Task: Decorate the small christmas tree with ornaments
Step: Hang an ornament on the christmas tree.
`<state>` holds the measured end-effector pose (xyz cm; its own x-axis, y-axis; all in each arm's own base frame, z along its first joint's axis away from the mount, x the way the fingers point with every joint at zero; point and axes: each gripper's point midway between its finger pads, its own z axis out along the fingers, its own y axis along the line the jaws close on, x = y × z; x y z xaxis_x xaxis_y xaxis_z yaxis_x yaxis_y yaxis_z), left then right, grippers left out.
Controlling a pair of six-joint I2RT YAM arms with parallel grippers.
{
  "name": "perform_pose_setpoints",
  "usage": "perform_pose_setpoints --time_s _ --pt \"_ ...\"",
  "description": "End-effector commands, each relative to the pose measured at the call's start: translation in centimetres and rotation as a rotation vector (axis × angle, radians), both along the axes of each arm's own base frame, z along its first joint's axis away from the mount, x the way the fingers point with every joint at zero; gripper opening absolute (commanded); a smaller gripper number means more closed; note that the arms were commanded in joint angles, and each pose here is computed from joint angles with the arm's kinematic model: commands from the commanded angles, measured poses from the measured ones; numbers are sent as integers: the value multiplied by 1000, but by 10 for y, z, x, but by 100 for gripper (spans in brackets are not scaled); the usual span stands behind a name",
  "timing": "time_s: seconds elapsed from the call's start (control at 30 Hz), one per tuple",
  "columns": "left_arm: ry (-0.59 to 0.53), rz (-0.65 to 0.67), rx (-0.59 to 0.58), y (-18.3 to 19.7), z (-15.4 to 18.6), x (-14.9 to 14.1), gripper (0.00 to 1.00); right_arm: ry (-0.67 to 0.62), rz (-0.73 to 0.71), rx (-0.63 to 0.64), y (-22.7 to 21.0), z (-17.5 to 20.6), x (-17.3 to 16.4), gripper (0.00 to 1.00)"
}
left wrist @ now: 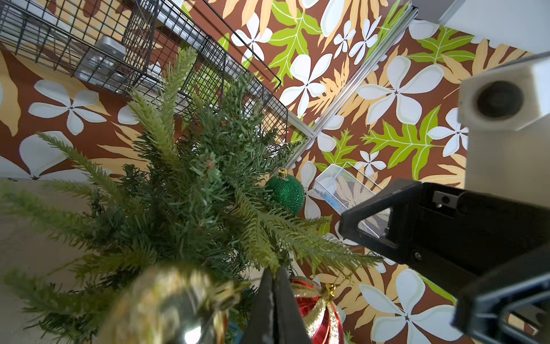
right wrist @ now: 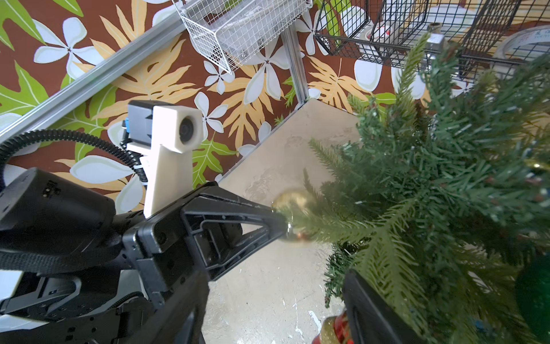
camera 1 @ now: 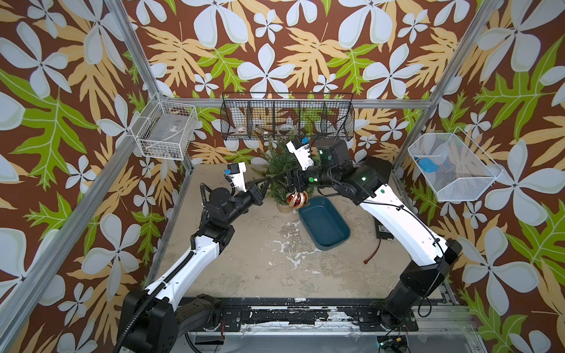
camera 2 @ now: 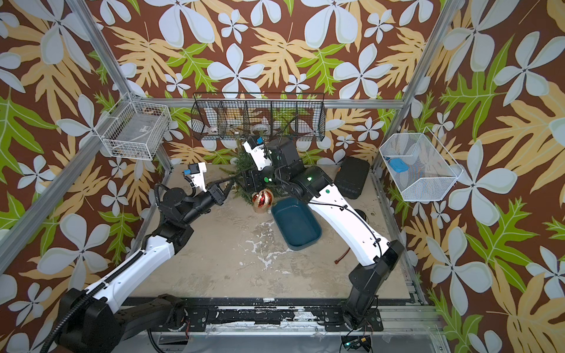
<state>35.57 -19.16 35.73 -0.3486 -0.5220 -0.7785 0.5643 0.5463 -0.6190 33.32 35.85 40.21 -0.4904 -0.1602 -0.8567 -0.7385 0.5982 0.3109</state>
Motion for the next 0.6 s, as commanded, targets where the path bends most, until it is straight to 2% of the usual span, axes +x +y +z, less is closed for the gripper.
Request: perform_pose_setpoints --time_s 0.0,0.03,0.3,0.47,0.57 --pt "-10 4 16 1 2 -1 0 -24 -2 41 -3 12 -4 73" --pt "-7 6 17 1 1 -2 0 -28 -4 47 -5 14 -7 73" --pt "4 20 25 6 -4 -9 19 -36 -27 58 -19 12 -17 72" --pt "11 25 23 8 -7 -11 18 -37 -39 57 -24 10 -20 72" --pt "14 30 24 9 -8 -13 26 -37 -45 56 -27 9 -21 72"
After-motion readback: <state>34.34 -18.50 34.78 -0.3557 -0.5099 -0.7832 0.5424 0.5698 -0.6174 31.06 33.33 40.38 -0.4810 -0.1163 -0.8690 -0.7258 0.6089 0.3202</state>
